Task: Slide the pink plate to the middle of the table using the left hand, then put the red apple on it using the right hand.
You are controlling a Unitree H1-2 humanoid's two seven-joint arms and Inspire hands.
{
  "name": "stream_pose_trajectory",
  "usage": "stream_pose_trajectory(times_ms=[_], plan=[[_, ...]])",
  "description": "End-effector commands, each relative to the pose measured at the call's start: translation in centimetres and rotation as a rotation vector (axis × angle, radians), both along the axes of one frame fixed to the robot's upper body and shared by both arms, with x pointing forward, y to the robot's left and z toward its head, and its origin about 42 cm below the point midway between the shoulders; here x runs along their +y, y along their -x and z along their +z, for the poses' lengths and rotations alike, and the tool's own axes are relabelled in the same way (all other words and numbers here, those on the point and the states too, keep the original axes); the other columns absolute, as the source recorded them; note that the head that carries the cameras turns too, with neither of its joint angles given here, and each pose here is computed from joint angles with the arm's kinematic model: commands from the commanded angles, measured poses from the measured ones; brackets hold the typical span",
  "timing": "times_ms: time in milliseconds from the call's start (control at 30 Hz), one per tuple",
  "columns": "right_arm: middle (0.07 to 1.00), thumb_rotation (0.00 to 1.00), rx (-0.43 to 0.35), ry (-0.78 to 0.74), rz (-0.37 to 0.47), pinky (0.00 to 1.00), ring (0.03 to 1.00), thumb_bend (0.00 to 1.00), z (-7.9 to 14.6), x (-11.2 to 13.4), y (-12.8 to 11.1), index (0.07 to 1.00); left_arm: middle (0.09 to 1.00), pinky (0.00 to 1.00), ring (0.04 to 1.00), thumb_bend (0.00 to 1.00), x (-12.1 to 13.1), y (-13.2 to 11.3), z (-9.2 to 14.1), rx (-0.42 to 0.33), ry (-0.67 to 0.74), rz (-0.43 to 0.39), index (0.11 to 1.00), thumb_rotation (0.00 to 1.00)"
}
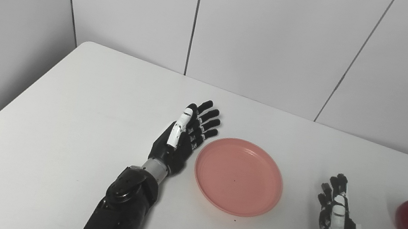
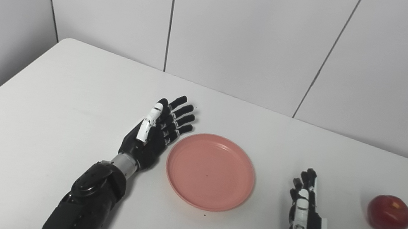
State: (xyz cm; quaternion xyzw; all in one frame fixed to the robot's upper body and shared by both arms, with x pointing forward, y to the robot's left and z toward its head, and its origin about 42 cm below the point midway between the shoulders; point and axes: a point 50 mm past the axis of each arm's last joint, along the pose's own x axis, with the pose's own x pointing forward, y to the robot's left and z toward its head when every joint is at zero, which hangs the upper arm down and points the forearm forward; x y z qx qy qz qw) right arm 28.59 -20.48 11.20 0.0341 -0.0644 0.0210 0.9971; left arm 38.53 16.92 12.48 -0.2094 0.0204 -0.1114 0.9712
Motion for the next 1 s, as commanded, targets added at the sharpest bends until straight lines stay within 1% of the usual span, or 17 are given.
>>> stream_pose_trajectory(times_ms=[0,133,333,433,467,533,567,633,767,967], plan=[[0.97,1.0,0.054,-0.005,-0.022,1.0,0.956,0.29,-1.5,0.5,1.5,0.98,0.898,0.89,0.891,0.38,1.1,1.1,-2.5,0.091,-0.016,0.046,0.891,1.0],[0.958,1.0,0.036,0.032,-0.047,0.97,0.944,0.32,-0.4,0.3,1.5,0.96,0.905,0.91,0.899,0.38,1.4,1.4,-2.8,0.091,-0.012,0.048,0.898,1.0],[0.961,1.0,-0.017,0.104,-0.046,0.97,0.945,0.34,1.4,0.1,1.3,0.963,0.903,0.91,0.897,0.38,2.1,1.7,-3.3,0.098,-0.012,0.05,0.894,1.0],[0.954,1.0,-0.051,0.124,-0.067,0.97,0.934,0.4,2.2,-0.2,0.9,0.956,0.902,0.91,0.898,0.38,2.3,1.8,-3.5,0.093,-0.014,0.048,0.894,1.0],[0.952,1.0,-0.062,0.147,-0.081,0.97,0.931,0.41,2.5,-0.3,0.7,0.955,0.903,0.91,0.899,0.38,2.4,1.8,-3.6,0.089,-0.012,0.044,0.897,1.0],[0.941,1.0,-0.084,0.195,-0.107,0.92,0.915,0.46,3.3,-0.6,0.5,0.946,0.91,0.92,0.909,0.38,2.5,1.7,-3.8,0.086,-0.005,0.038,0.904,1.0],[0.941,1.0,-0.1,0.234,-0.116,0.92,0.915,0.46,3.9,-0.8,0.4,0.946,0.91,0.92,0.909,0.38,2.6,1.7,-3.8,0.085,-0.003,0.037,0.904,1.0],[0.942,1.0,-0.124,0.282,-0.137,0.89,0.925,0.52,5.0,-1.2,0.3,0.945,0.906,0.92,0.904,0.38,2.8,1.7,-3.8,0.087,-0.003,0.041,0.902,1.0],[0.941,1.0,-0.176,0.36,-0.169,0.86,0.917,0.53,6.8,-1.8,0.2,0.944,0.898,0.91,0.896,0.38,2.9,1.7,-3.9,0.092,-0.003,0.047,0.896,1.0],[0.926,0.99,-0.251,0.525,-0.236,0.86,0.909,0.57,9.0,-3.3,-0.1,0.938,0.903,0.91,0.9,0.38,3.1,1.7,-3.8,0.099,-0.005,0.049,0.898,1.0]])
